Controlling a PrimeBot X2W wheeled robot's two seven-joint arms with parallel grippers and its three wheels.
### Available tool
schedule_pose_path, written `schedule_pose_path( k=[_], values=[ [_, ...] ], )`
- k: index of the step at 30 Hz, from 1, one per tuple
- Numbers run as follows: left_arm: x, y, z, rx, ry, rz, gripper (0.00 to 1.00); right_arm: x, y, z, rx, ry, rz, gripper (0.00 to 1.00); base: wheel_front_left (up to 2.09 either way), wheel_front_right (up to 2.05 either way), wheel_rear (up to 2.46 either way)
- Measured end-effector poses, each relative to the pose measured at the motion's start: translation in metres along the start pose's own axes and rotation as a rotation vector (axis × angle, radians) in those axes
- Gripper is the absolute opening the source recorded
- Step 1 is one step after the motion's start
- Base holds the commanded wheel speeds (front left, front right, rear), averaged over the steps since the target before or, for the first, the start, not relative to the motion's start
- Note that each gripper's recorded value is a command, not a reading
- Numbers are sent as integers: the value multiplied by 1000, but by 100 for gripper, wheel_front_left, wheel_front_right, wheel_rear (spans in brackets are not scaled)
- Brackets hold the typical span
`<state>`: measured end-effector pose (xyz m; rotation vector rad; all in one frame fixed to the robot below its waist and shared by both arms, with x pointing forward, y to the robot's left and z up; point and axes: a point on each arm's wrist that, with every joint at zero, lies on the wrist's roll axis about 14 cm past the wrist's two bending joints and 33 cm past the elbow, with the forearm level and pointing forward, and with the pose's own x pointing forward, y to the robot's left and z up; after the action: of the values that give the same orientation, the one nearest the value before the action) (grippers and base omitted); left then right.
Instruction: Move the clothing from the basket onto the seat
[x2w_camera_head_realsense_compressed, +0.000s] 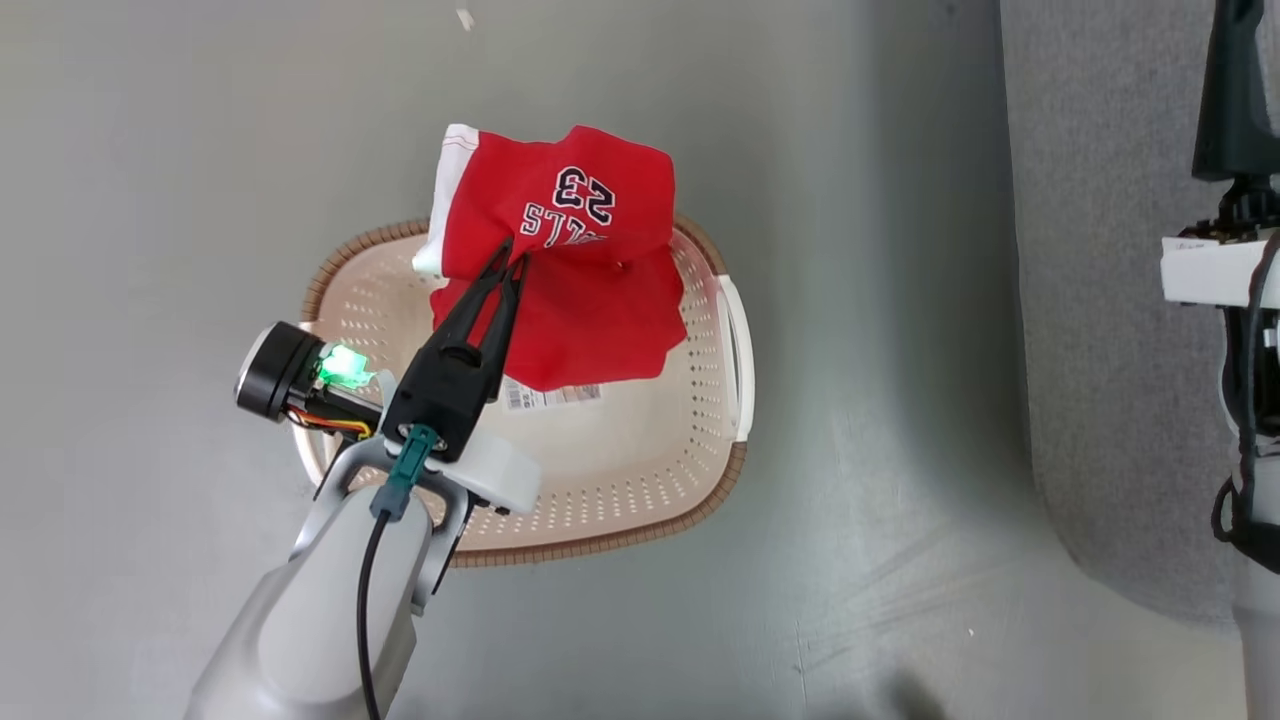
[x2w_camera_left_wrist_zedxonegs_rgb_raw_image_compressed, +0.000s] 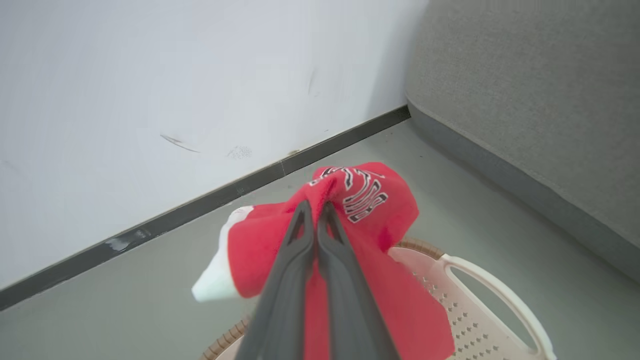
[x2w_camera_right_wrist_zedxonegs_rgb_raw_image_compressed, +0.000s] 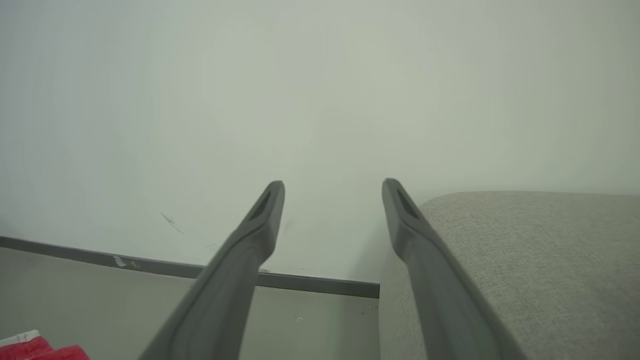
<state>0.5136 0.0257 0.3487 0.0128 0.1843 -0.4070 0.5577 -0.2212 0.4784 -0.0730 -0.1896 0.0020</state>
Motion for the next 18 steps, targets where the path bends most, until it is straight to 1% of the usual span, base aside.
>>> schedule_pose_path(
  k=[8,18],
  values=[
    [-18,11,53,35,-122,33,0,-8,10,15,9,-2,36,100,0,0,0],
    [-40,20,118,110,-275,40,0,-21,53,39,14,-18,177,100,0,0,0]
  ],
)
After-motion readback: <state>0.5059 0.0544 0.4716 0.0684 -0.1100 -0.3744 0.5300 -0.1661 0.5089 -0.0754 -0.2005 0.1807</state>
